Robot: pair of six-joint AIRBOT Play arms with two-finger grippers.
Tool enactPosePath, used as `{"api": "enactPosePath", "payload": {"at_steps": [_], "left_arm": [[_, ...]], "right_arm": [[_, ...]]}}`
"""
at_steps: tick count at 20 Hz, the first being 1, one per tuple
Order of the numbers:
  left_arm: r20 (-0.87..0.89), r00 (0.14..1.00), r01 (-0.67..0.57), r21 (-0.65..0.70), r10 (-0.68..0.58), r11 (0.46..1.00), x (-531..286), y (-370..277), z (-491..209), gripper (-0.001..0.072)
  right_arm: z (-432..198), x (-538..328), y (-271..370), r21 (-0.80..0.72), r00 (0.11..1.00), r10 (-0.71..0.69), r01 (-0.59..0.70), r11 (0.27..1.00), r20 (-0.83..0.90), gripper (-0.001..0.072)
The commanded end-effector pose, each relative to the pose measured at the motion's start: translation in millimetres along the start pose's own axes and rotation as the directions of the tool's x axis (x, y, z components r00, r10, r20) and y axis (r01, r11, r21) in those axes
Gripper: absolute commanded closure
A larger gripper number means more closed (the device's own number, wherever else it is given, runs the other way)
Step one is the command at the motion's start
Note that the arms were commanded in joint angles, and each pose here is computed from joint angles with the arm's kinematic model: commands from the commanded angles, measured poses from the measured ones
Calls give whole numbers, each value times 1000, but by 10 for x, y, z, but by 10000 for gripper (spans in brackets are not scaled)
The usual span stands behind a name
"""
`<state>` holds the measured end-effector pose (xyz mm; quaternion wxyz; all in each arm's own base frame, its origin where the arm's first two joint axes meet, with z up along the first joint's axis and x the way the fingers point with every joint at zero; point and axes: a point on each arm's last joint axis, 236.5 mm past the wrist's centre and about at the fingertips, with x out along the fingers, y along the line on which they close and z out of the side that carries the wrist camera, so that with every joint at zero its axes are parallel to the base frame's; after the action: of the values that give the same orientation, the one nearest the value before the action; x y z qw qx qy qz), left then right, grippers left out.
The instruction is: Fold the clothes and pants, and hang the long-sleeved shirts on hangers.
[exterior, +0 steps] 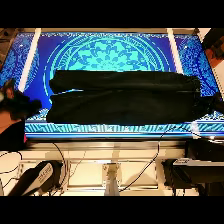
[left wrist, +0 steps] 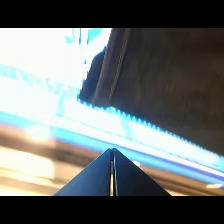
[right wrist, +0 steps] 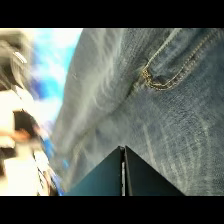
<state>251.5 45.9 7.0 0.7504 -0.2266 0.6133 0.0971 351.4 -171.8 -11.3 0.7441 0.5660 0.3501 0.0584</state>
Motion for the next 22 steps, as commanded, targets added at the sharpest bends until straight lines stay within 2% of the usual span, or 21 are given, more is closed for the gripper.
{"api": "enactPosePath", "payload": {"at_steps": [1,2,3,5,7,8,12,17,20,21,22], "left_arm": [[31,989,148,-247,-145,958,212,20,-631,335],[29,987,159,-306,-157,939,295,43,-752,141],[27,984,174,-348,-176,921,382,39,-855,82],[80,972,235,-392,-222,889,542,-28,-840,81],[216,933,358,-464,-289,810,644,-147,-592,81],[258,926,370,-479,-275,796,688,-106,-504,80],[317,923,354,-477,-218,804,776,50,-305,81],[368,916,345,-522,-159,780,899,231,-92,83],[383,900,394,-518,-206,759,969,152,3,86],[378,896,418,-543,-232,728,1010,104,12,92],[378,890,437,-552,-254,710,1042,65,34,132]], "right_arm": [[-115,13,-290,97,994,-29,19,995,103,423],[-162,46,-391,108,994,-79,70,992,82,161],[-180,82,-440,107,991,-109,101,989,73,85],[-209,182,-420,86,991,-122,117,989,57,84],[-267,285,-349,64,993,-116,114,991,28,85],[-302,331,-313,57,994,-111,110,992,13,85],[-459,450,-173,38,996,-77,79,996,-52,85],[-538,496,-53,38,996,-37,40,998,-84,85],[-563,495,-14,41,995,-21,25,999,-95,85],[-563,495,-14,41,995,-21,25,999,-95,85],[-567,495,-11,41,995,-19,23,999,-97,85]]}}
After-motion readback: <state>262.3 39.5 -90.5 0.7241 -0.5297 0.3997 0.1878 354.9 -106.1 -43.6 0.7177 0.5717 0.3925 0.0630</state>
